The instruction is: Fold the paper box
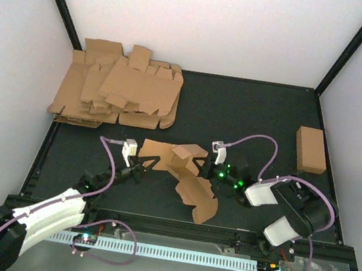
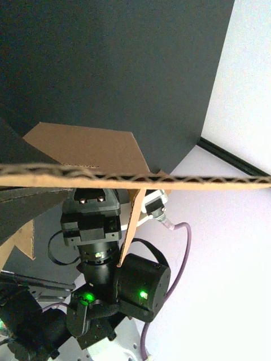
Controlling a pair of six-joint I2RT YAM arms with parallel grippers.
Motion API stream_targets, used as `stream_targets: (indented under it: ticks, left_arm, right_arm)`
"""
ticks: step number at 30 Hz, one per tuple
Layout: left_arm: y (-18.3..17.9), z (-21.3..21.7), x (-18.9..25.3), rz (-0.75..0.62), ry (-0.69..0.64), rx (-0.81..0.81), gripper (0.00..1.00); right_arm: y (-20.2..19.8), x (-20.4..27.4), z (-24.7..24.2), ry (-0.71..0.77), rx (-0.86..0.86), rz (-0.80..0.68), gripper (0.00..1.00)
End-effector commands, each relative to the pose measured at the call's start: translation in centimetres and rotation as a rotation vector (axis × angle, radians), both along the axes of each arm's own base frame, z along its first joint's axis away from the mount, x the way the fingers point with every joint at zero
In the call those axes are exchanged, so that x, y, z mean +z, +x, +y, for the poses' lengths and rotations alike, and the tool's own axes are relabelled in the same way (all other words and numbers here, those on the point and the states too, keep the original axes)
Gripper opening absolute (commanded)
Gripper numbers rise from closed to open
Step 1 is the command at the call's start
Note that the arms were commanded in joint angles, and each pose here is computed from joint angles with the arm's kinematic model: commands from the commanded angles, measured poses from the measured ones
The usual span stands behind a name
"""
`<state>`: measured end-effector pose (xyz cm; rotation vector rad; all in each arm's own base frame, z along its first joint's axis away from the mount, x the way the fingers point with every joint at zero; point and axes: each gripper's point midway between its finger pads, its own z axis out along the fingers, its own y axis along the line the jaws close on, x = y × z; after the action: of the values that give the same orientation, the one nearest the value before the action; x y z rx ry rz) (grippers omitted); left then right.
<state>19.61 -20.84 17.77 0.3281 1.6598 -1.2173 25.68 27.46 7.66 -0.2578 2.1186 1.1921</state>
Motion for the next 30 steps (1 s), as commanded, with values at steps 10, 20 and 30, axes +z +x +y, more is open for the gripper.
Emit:
stream_targets:
  ticks: [10, 20, 30]
  left_arm:
    - [-2.7, 0.0, -1.2, 0.02, -0.066, -0.092, 0.02]
    - [-2.8, 0.2, -0.7, 0.012, -0.097, -0.079, 0.02]
    - [-3.5, 0.5, 2.5, -0.022, -0.213, -0.107, 0.02]
  right_arm:
    - [1.3, 5.6, -0.4, 0.062, -0.102, -0.184, 0.18]
    - [0.4, 7.6, 0.1, 0.149, -0.076, -0.211, 0.34]
    - [-0.9, 14.5, -0.6, 0.28, -0.058, -0.344, 0.3]
